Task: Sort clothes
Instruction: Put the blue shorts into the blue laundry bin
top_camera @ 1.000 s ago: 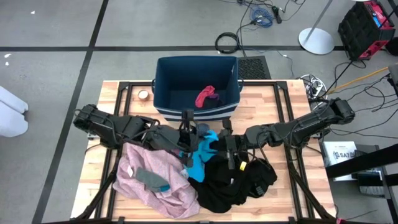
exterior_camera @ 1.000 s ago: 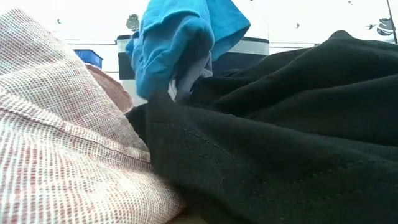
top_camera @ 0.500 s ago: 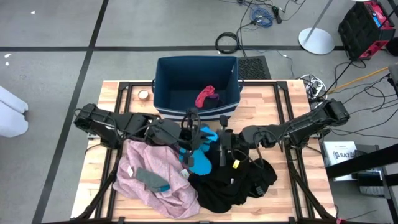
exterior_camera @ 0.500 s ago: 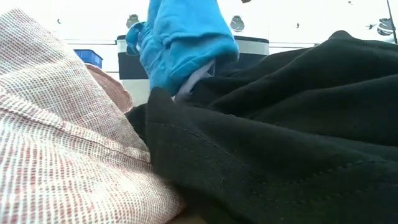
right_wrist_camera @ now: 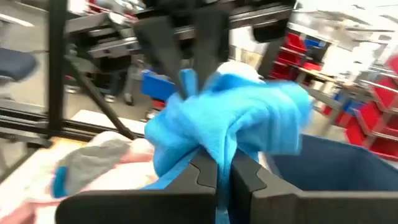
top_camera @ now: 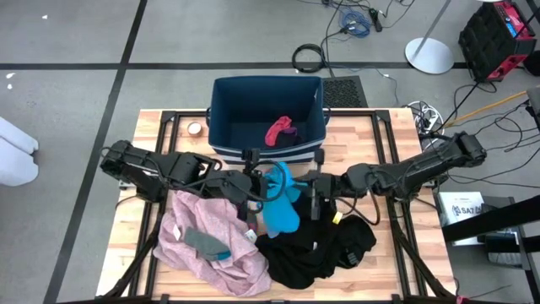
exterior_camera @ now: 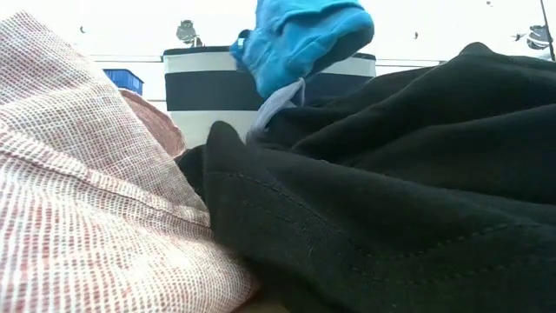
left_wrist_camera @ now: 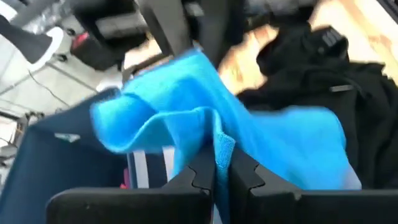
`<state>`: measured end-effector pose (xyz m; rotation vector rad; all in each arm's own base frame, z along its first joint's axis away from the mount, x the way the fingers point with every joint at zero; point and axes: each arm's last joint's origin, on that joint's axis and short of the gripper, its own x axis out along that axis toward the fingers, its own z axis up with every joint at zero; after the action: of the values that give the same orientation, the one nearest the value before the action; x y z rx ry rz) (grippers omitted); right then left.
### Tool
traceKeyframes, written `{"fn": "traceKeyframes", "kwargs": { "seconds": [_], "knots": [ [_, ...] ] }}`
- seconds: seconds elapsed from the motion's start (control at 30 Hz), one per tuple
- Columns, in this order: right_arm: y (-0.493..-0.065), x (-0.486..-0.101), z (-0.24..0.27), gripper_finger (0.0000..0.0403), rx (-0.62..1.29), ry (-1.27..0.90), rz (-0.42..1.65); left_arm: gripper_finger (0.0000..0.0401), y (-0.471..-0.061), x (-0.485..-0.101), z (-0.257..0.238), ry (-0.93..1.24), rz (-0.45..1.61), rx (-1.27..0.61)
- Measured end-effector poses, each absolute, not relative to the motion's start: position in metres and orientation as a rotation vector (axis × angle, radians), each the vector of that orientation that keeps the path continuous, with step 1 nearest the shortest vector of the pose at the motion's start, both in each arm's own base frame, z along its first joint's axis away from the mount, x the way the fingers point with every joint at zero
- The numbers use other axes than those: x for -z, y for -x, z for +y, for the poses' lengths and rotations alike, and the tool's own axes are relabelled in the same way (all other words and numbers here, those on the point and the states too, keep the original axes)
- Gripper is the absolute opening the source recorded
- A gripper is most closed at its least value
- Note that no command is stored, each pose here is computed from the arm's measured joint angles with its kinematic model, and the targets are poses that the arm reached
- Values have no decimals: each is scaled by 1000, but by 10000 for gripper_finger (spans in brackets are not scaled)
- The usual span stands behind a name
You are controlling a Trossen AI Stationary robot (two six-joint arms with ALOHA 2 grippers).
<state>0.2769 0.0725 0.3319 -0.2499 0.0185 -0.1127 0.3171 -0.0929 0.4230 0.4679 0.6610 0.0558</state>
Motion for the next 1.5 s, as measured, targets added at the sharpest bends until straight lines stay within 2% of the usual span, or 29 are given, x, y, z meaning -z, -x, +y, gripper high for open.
{"fn": "traceKeyframes", "kwargs": {
  "seconds": [0.13,0.47,0.73,0.93,1.13,1.3,1.5],
  "knots": [
    [-262,-340,73,1,193,280,42,42,-303,-422,-94,-428,727,-59],
    [-226,-367,69,0,340,323,0,134,-270,-416,-97,-269,916,-123],
    [-211,-424,59,0,387,376,-97,144,-263,-387,-110,-326,983,-267],
    [-214,-475,42,0,449,425,-31,144,-258,-341,-127,-354,1030,-338],
    [-224,-515,10,0,504,437,52,144,-250,-301,-134,-236,903,-325],
    [-239,-540,-31,0,497,363,57,144,-239,-284,-128,-159,762,-266],
    [-278,-533,-88,0,422,226,154,144,-229,-273,-115,-109,589,-211]
  ]
}}
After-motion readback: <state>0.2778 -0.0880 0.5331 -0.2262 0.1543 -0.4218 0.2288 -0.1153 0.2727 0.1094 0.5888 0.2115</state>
